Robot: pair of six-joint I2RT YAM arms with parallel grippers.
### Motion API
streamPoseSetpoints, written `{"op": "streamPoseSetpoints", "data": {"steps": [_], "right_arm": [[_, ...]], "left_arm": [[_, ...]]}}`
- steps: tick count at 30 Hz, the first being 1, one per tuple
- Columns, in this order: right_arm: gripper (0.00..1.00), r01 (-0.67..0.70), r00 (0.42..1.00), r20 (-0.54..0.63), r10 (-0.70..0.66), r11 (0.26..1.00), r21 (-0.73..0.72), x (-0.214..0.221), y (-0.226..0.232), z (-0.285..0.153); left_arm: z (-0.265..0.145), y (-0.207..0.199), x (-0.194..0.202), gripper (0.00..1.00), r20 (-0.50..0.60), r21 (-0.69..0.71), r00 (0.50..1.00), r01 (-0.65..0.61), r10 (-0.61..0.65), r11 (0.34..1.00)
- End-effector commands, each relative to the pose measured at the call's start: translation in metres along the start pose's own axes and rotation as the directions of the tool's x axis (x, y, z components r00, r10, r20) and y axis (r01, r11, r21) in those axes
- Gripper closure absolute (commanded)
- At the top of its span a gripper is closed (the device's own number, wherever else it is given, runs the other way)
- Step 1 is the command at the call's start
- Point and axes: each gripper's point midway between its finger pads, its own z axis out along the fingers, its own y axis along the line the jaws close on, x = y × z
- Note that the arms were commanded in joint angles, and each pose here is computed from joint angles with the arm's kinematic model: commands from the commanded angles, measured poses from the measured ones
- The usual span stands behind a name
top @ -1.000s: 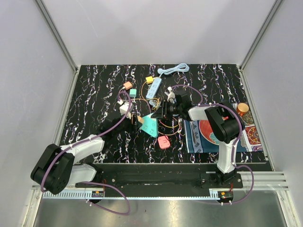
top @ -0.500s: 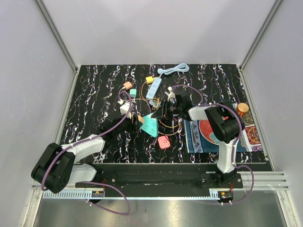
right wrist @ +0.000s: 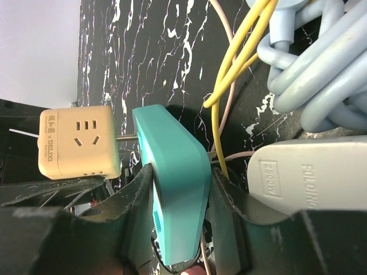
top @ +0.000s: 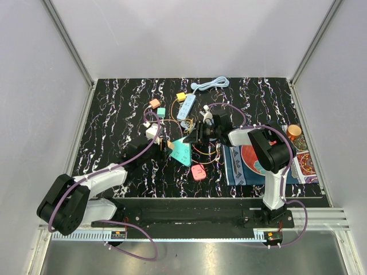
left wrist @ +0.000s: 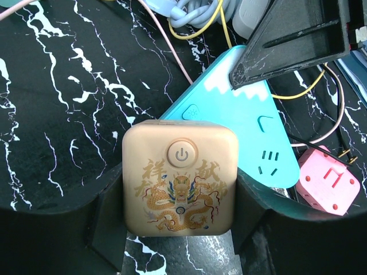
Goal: Insert the plug
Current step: Insert the plug into the socket.
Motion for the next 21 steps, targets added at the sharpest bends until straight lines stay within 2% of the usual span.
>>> {"op": "streamPoseSetpoints", "data": {"steps": [1, 14, 21], "right_arm": [[0.79, 0.008, 1.000, -0.005, -0.008, 1.000, 0.000, 0.003, -0.005, 0.000], [0.79, 0.010, 1.000, -0.010, -0.010, 1.000, -0.003, 0.005, -0.006, 0.001], [0.79, 0.010, 1.000, -0.011, -0.010, 1.000, -0.008, 0.004, -0.005, 0.001]], "left_arm": [[-0.002, 0.004, -0.017, 1.00, 0.040, -0.035, 0.999, -0.020, 0.021, 0.999], [0.009, -0.005, -0.010, 1.00, 0.028, 0.024, 0.999, -0.018, 0.018, 1.000], [0.012, -0.003, -0.007, 1.00, 0.013, 0.010, 1.000, -0.021, 0.021, 1.000]]}}
